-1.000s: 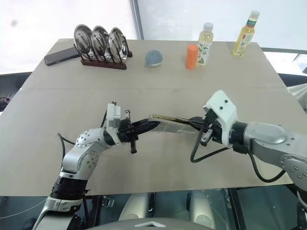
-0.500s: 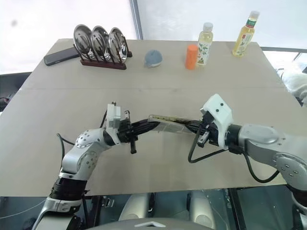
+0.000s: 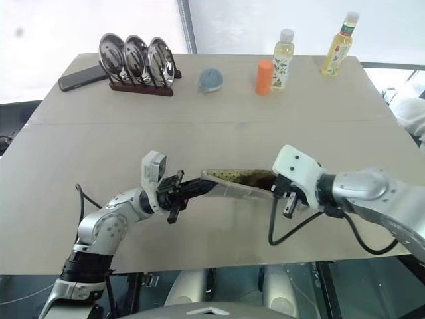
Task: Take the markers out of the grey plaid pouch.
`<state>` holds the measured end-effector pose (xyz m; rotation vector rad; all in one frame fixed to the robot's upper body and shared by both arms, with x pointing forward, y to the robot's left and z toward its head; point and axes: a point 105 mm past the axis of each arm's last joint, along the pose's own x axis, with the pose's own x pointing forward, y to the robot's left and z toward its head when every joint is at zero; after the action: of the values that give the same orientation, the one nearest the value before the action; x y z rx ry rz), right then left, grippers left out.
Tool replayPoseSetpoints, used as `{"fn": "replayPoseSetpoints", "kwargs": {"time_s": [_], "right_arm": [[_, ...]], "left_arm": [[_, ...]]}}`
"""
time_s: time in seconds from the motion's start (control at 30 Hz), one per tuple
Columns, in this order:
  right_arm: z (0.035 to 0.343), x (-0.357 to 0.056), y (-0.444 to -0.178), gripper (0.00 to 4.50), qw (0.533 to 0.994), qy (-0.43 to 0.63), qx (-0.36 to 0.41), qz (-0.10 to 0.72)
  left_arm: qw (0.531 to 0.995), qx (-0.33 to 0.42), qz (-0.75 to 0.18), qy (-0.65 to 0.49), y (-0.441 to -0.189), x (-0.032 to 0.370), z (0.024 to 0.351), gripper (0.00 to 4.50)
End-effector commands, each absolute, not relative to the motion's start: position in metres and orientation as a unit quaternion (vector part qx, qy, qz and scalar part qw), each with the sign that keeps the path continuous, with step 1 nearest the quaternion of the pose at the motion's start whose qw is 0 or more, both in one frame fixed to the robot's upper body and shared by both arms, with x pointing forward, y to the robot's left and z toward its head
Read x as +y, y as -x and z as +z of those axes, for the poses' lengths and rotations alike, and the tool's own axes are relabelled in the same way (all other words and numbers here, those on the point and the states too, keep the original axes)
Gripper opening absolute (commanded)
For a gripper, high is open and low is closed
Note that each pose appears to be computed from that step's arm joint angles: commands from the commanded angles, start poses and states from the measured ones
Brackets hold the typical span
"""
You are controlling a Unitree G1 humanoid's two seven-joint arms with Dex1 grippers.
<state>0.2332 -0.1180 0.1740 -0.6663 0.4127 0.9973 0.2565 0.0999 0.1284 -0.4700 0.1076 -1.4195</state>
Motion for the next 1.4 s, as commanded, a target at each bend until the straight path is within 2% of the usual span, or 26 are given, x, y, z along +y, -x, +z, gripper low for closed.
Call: {"fn": "replayPoseSetpoints", "kwargs": {"time_s": [0.03,0.13,0.2,0.27,0.3,0.7,0.8,0.93,1.07,1.17,1.23,1.3,1.4], "right_arm": [[0.166,-0.113,-0.23,0.27,0.778,0.373,0.168,0.477],[0.143,-0.109,-0.229,1.19,0.747,0.412,0.172,0.493],[0.133,-0.104,-0.227,2.23,0.727,0.43,0.164,0.51],[0.129,-0.101,-0.234,3.23,0.725,0.448,0.15,0.501],[0.127,-0.1,-0.235,3.37,0.719,0.456,0.145,0.504],[0.123,-0.071,-0.262,3.37,0.691,0.488,0.1,0.523],[0.122,-0.067,-0.269,3.37,0.698,0.48,0.093,0.523],[0.104,-0.067,-0.278,3.37,0.701,0.483,0.106,0.514],[0.08,-0.062,-0.275,3.37,0.688,0.475,0.125,0.534],[0.085,-0.064,-0.275,2.55,0.703,0.453,0.126,0.534],[0.099,-0.068,-0.277,1.5,0.724,0.434,0.115,0.523],[0.117,-0.073,-0.276,0.67,0.745,0.414,0.102,0.514],[0.146,-0.083,-0.268,0.43,0.765,0.392,0.077,0.506]], "left_arm": [[0.737,0.052,-0.641,0.207,-0.258,0.104,0.118,0.0],[0.743,0.059,-0.637,0.199,-0.259,0.106,0.107,0.0],[0.746,0.061,-0.633,0.196,-0.259,0.107,0.102,0.0],[0.749,0.061,-0.632,0.187,-0.258,0.107,0.098,0.0],[0.751,0.061,-0.631,0.186,-0.258,0.107,0.097,0.0],[0.758,0.054,-0.621,0.194,-0.256,0.103,0.094,0.0],[0.753,0.047,-0.626,0.197,-0.256,0.1,0.101,0.0],[0.748,0.042,-0.632,0.199,-0.256,0.095,0.109,0.0],[0.745,0.039,-0.635,0.198,-0.256,0.088,0.118,0.0],[0.751,0.039,-0.631,0.19,-0.256,0.083,0.123,0.0],[0.761,0.037,-0.621,0.182,-0.259,0.085,0.124,0.0],[0.773,0.035,-0.611,0.17,-0.263,0.087,0.124,0.0],[0.797,0.024,-0.589,0.135,-0.272,0.091,0.122,0.0]]}}
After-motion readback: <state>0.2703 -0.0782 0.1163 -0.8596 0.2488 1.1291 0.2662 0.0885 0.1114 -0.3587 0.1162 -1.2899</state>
